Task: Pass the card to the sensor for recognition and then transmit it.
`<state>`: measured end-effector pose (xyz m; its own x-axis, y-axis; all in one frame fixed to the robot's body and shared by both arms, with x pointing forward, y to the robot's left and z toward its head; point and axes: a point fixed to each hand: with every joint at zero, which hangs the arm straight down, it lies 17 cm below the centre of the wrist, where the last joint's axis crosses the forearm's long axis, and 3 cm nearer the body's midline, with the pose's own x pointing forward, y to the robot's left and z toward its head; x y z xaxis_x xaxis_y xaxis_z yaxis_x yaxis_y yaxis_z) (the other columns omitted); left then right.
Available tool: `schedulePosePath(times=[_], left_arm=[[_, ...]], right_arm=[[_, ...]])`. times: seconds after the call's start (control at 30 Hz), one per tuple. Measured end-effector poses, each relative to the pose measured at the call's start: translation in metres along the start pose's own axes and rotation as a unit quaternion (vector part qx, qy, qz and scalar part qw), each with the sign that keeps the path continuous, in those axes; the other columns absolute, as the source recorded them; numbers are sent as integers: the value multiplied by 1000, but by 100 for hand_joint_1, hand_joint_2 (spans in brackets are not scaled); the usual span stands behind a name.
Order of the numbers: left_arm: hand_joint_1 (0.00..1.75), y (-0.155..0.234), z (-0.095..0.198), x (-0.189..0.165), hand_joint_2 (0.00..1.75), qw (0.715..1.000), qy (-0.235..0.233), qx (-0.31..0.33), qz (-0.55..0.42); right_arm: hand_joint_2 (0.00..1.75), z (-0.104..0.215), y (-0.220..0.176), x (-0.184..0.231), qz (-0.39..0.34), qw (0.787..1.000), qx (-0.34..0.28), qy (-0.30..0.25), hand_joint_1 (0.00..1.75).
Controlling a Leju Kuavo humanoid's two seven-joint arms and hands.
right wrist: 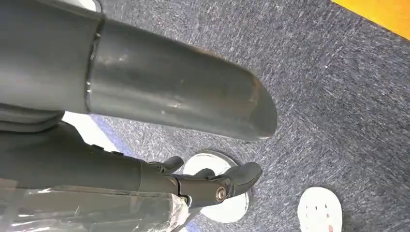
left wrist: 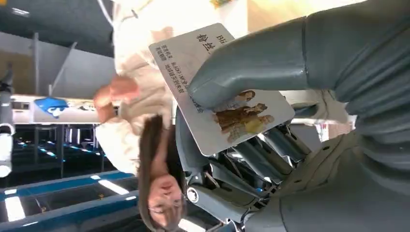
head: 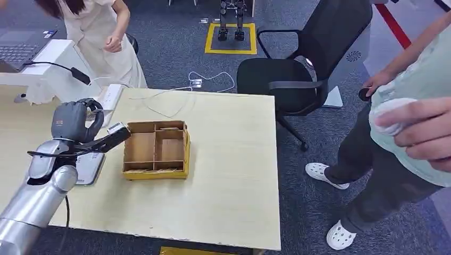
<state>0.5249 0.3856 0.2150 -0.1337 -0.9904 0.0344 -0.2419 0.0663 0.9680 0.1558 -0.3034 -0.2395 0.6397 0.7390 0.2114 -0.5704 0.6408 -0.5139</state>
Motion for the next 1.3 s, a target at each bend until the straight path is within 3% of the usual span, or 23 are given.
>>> schedulePosePath(times=[0.4, 0.6, 0.9, 1.17, 1.3], left_arm=[[175, -15, 25, -29, 175, 998, 27, -13, -47], [175, -17, 55, -71, 175, 988, 84, 6, -131], [175, -39, 110, -119, 175, 969, 156, -23, -190], [175, -42, 115, -121, 175, 968, 160, -26, -190], [175, -82, 149, -107, 175, 970, 172, -65, -160]], right_arm=[[0, 0, 0, -3, -5, 1000, 0, 3, 0], [0, 1, 0, -8, -9, 1000, -1, 9, 0], [0, 4, 4, -14, -20, 1000, -1, 18, 0], [0, 4, 4, -14, -21, 1000, -2, 19, 0], [0, 5, 4, -10, -30, 999, -2, 17, 0]])
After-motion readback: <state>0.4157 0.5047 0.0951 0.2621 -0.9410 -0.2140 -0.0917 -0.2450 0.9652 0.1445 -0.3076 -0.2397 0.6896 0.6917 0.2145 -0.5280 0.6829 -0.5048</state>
